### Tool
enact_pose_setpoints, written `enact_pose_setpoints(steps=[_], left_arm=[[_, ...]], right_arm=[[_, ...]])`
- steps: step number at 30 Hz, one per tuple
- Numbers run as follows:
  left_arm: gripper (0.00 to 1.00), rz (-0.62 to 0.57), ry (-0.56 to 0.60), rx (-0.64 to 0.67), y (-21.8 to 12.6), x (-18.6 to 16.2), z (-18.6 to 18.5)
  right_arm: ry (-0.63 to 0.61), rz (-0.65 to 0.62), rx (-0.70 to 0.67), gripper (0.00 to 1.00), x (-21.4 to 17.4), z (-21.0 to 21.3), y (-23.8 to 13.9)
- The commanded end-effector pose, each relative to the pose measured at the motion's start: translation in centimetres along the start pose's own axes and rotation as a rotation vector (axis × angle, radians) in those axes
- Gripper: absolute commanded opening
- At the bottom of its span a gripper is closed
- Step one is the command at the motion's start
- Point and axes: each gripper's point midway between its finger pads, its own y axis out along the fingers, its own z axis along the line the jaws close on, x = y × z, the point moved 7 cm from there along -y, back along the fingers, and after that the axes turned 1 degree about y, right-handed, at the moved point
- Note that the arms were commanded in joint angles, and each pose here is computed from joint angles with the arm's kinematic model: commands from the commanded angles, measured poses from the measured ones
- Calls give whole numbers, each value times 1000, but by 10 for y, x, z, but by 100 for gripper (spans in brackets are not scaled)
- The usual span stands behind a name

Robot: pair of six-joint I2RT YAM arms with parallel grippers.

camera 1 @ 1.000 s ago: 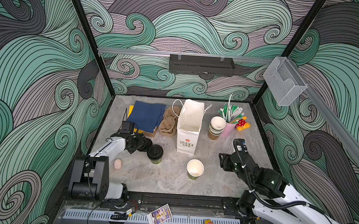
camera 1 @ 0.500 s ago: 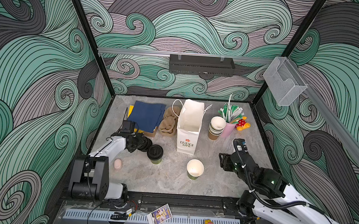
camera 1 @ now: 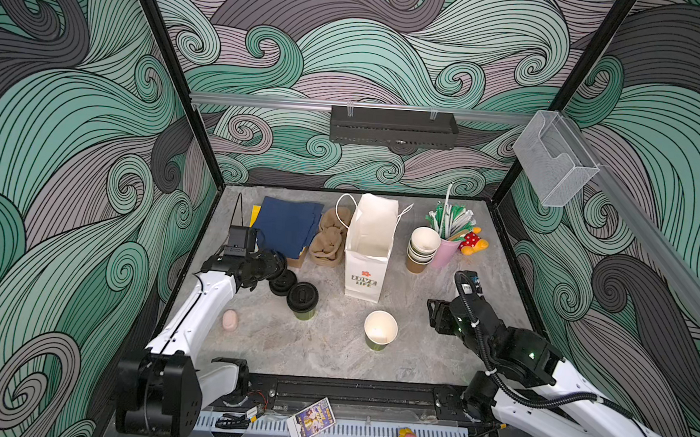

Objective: Pack the takeout coffee
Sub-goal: 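Lift the black lid with the left gripper toward the empty paper cup, then lower the black lid onto the paper cup rim with the left gripper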

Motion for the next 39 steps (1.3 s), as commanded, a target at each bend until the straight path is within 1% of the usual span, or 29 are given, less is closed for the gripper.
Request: enact_pose_setpoints(steps=[1,4,9,15,18,25,28,30,33,37,39], left_arm=[[70,-8,101,12,-31,-7,-13],[69,-13,213,-39,-50,-16,-35],[68,46,384,-80,-76,-40,-63],[65,74,552,-166,-102,-74,-77],[63,107,671,-223,-110,-96,-85],[62,187,1005,-277,-117,-146,-117],[62,231,1144,-318,-114,-169,-136],[62,259,1225,-315,-109,-181,-147],[62,279,1318,-307,-103,-192,-161],[62,302,1417,-336,-98,-207,-182],[63,303,1477,-340,-96,-211,-192]], right_arm=[[25,-1,0,63,1,-2,-2],[27,-2,5,63,0,-2,-3],[45,-11,10,63,0,-4,-5],[67,-11,10,63,-3,-8,-7],[73,-6,8,64,-5,-9,-5],[96,-2,9,66,-8,-12,-5],[119,-8,14,67,-7,-14,-7],[125,-3,18,67,-7,-14,-7],[132,-9,9,67,-6,-18,-12],[142,-75,3,68,1,-29,-29],[144,-105,-23,68,3,-36,-35]])
